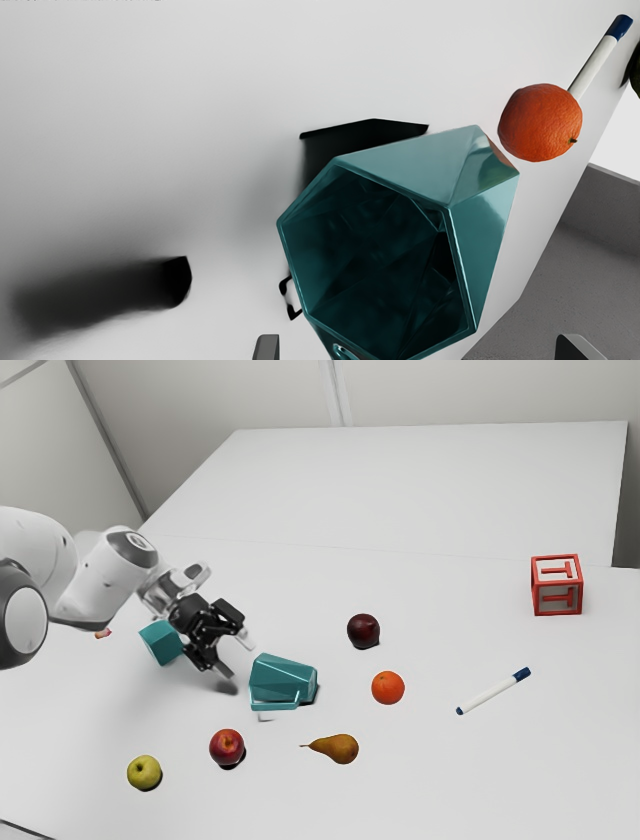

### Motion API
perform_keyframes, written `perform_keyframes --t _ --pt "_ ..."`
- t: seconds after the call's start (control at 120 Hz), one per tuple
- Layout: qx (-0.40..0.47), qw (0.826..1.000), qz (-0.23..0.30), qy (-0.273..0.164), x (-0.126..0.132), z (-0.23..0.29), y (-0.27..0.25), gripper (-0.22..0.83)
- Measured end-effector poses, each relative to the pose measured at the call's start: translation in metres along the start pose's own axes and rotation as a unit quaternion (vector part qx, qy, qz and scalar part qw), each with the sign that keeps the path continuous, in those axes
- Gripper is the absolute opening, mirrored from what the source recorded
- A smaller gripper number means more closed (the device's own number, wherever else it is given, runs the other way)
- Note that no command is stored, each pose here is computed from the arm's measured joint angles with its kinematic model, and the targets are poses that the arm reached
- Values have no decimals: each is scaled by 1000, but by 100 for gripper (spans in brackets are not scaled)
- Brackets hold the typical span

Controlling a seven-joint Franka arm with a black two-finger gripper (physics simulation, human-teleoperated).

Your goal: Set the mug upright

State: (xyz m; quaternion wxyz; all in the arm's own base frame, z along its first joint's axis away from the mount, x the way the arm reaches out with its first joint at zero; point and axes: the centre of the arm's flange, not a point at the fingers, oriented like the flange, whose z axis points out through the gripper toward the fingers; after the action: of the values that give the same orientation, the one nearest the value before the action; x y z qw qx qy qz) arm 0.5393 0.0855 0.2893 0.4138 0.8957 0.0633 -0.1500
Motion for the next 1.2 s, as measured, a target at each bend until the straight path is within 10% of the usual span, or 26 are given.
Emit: perform_keyframes --t 0.592,1.2 --pt "-38 999 32 4 10 40 22 56" --pt "-38 999 22 2 13 49 54 -2"
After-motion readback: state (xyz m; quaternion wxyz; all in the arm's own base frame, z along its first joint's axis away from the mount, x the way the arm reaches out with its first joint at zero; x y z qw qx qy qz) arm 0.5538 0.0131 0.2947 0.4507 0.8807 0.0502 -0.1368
